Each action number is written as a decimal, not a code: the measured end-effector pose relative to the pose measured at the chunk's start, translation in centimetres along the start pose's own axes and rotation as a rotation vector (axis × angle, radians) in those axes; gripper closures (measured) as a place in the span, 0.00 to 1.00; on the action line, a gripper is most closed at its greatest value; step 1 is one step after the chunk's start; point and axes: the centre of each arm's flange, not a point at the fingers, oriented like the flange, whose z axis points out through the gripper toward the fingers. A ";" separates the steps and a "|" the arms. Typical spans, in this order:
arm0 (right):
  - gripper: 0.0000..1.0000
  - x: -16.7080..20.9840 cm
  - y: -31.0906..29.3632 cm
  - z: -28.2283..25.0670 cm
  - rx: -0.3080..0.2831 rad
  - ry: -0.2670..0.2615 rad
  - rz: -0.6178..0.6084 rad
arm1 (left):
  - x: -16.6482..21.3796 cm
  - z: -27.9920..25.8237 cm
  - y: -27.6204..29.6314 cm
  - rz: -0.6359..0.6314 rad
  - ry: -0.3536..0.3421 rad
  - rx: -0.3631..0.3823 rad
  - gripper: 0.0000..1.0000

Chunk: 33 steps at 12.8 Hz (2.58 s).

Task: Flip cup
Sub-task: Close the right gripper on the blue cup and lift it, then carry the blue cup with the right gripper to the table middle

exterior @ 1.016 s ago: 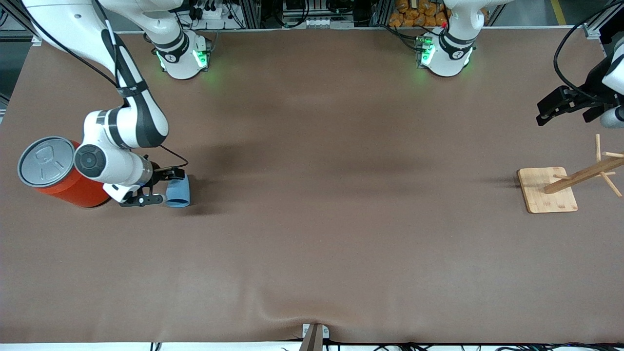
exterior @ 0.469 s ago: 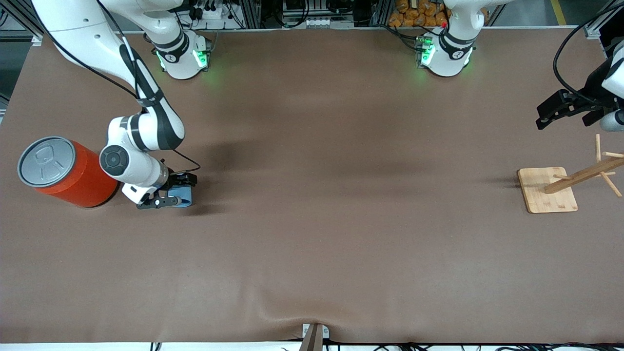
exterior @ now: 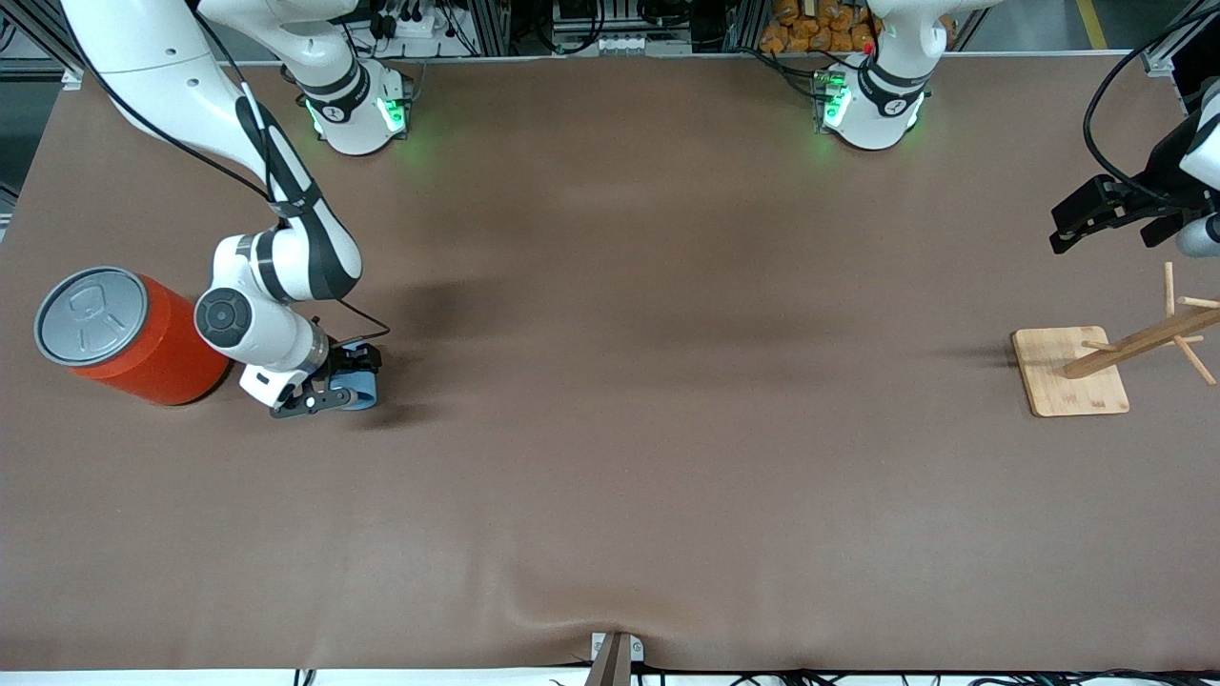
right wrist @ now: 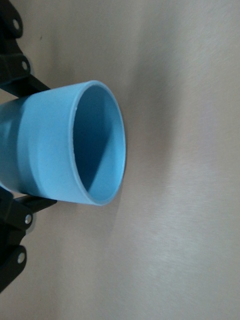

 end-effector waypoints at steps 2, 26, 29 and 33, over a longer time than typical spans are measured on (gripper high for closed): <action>0.22 2.2 -2.1 -3.6 0.015 -0.022 -0.050 | 0.0 0.0 0.0 0.000 0.003 0.000 0.00; 0.22 -2.7 -56.4 2.0 -0.219 0.121 -1.271 | 1.3 1.7 0.0 0.002 0.000 -0.007 0.00; 0.22 -2.6 -56.4 3.2 -0.221 0.129 -1.271 | 1.5 2.0 0.2 0.005 -0.004 -0.009 0.00; 0.22 -3.1 -56.9 3.4 -0.231 0.130 -1.276 | 1.5 2.3 0.7 0.014 -0.009 -0.009 0.00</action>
